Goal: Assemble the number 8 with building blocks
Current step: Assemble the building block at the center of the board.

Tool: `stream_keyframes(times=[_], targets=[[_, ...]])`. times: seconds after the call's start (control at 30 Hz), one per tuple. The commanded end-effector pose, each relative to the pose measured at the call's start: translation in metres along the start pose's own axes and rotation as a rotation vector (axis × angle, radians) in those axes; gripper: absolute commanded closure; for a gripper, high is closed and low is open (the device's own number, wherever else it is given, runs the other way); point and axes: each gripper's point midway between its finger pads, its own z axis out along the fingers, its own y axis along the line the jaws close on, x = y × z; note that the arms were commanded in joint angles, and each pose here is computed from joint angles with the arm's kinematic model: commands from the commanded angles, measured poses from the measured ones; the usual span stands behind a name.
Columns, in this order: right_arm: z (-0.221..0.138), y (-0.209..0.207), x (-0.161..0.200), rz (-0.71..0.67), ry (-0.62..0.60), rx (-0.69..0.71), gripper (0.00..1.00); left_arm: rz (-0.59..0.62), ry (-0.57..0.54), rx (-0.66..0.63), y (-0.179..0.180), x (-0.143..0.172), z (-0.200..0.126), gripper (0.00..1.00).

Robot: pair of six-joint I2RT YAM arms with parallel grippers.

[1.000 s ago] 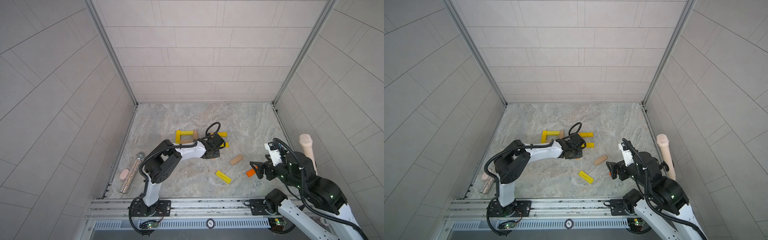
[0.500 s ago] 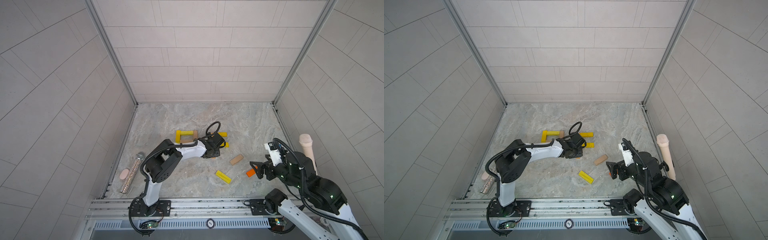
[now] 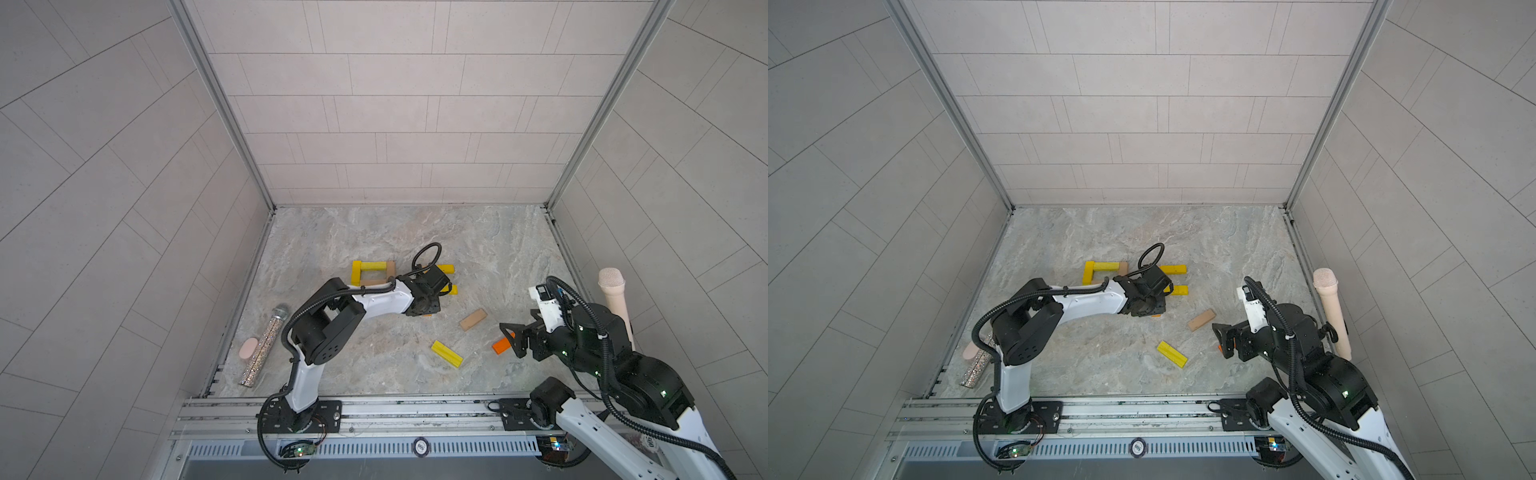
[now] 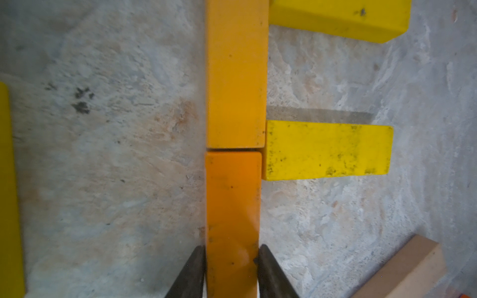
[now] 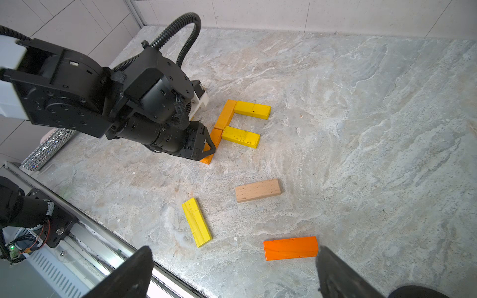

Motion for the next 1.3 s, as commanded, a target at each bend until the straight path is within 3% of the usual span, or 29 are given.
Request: stream_keyframes(times=[0.0,1.27], targets=[[-0.0005,-0.0026,0.0031,0.002,0.001,0.011,0.01,-0.007,0.015,-0.034,0.0063,0.0011,0.0079,0.62],[-0.0011,-0.0031,0.004,0.004,-0.002,0.012,0.0,-0.049,0.016,-0.005,-0.0005,-0.0012,0.0057,0.62]])
